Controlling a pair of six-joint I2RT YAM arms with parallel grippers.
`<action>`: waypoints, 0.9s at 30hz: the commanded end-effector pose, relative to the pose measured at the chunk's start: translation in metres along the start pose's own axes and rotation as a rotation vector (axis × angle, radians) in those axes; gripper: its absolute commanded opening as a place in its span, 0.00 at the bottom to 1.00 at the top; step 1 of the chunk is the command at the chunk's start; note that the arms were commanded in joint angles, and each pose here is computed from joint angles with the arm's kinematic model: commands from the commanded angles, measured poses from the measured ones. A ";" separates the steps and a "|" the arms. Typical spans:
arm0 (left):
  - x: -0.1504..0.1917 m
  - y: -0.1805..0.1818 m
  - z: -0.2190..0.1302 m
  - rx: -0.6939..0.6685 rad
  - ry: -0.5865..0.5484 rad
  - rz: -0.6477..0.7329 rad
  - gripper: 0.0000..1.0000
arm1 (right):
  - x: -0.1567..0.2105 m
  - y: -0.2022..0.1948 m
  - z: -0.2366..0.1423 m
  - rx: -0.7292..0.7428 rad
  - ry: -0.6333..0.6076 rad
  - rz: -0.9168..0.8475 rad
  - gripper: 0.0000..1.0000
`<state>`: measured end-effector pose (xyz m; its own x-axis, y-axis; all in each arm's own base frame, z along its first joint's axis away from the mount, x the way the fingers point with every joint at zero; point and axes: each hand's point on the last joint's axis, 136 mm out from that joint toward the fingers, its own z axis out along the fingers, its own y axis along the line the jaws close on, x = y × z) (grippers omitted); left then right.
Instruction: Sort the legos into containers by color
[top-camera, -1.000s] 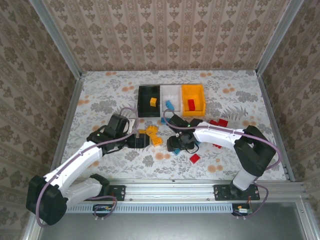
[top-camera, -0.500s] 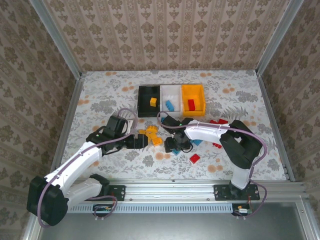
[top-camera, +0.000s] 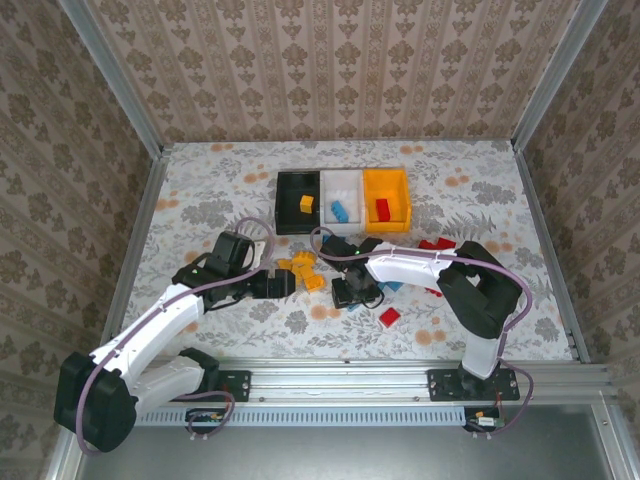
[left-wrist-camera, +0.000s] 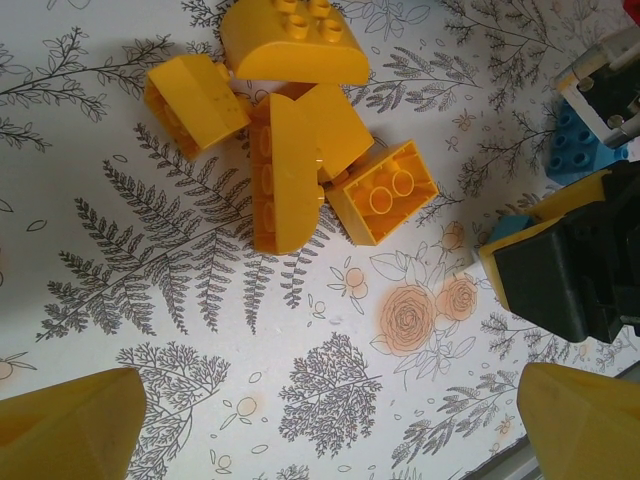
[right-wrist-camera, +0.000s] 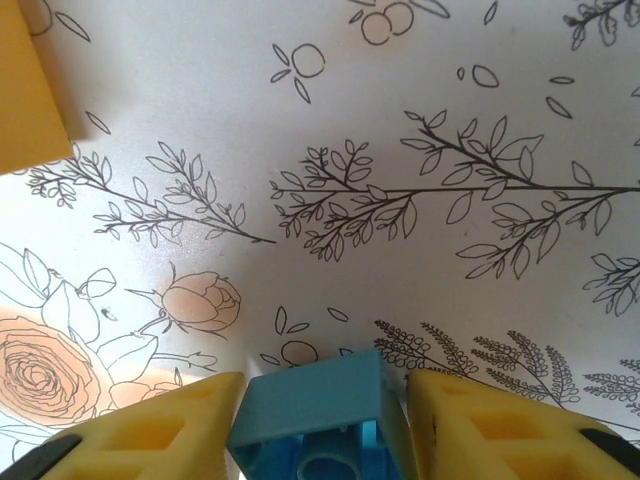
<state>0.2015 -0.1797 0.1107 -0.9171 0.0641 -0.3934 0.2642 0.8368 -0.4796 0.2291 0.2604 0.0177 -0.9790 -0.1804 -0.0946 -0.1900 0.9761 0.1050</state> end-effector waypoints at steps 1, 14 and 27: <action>0.002 0.002 -0.002 0.005 -0.004 -0.009 0.97 | 0.005 -0.011 -0.007 0.049 -0.005 -0.010 0.44; 0.002 0.003 -0.001 0.002 -0.004 -0.003 0.97 | -0.042 -0.006 -0.036 0.020 -0.106 -0.006 0.37; 0.007 0.017 0.001 -0.056 0.022 0.011 0.97 | -0.211 -0.025 -0.094 -0.015 -0.370 0.033 0.37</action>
<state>0.2019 -0.1732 0.1055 -0.9185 0.0665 -0.3897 0.2562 0.8509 -0.4586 0.4114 0.2699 0.1405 -0.8961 -0.0493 -0.4412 -0.1478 0.9702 0.1919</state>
